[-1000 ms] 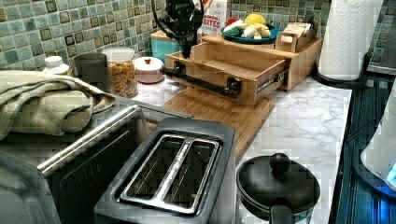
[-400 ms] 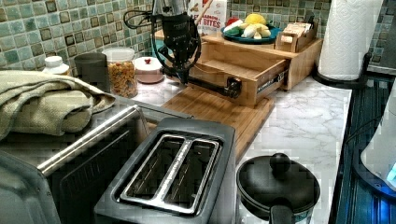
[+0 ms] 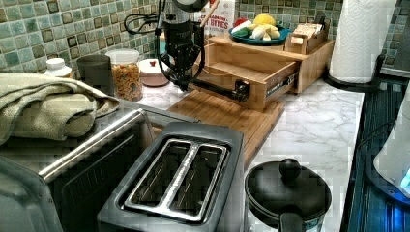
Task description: Close the drawer.
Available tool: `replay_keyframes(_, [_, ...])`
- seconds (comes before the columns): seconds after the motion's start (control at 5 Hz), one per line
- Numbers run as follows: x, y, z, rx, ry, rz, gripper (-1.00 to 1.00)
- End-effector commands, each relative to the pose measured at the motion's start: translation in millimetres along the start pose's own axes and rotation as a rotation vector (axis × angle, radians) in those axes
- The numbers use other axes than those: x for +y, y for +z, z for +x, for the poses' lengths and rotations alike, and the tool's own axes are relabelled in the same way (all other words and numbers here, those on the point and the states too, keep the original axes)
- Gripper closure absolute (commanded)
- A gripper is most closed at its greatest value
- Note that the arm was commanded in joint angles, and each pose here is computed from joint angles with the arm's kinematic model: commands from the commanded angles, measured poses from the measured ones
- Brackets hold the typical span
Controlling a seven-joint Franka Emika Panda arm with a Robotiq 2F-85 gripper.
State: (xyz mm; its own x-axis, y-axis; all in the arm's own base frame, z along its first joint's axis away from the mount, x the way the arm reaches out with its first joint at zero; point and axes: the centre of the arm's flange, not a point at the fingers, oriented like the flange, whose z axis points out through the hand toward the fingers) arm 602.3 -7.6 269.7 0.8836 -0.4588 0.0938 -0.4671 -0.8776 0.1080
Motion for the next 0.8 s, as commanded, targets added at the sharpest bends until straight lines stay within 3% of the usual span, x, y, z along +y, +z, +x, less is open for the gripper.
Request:
replay_keyframes(0.2, [1.3, -15.3, 3.8, -0.038, -0.08, -0.082, 1.0])
replay_keyframes(0.6, [28.8, -10.3, -3.6, 0.066, -0.216, -0.128, 1.0])
replay_keyframes(0.8, [42.7, -8.2, 1.4, 0.044, -0.208, -0.117, 1.0])
